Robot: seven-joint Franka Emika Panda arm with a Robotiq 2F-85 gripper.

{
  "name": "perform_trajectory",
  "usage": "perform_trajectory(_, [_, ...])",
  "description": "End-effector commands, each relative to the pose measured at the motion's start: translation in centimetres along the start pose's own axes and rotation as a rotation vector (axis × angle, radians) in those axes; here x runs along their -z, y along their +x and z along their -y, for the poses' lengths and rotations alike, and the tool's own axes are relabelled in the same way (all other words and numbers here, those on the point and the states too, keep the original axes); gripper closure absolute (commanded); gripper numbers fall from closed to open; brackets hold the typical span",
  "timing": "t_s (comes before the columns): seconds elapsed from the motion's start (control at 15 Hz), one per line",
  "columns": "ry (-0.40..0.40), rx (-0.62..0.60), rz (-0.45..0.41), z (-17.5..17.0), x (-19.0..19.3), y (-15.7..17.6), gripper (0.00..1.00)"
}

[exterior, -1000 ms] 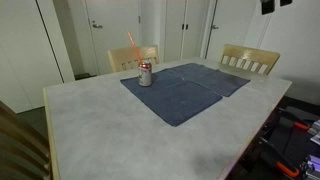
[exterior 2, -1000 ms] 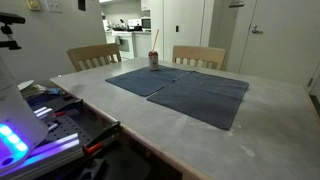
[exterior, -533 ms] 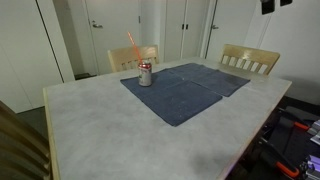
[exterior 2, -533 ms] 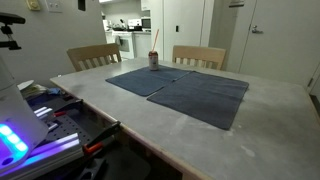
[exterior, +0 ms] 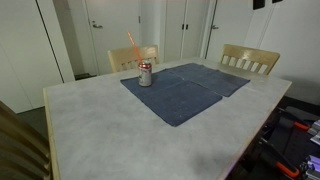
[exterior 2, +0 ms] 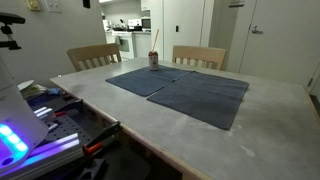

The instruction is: Take the straw out of the can and put it on the mat

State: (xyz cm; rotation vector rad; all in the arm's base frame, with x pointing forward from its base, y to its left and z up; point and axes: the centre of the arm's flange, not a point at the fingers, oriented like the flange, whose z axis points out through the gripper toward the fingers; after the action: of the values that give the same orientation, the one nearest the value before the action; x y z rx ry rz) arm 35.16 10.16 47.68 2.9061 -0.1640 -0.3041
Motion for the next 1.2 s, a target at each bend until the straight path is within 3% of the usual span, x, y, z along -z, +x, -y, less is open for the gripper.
perform_trajectory(0.0, [0.0,0.018,-0.05,0.1,1.6,2.3,0.0])
perform_trajectory(1.13, [0.005,0.046,-0.23,2.2,6.1,11.4,0.0])
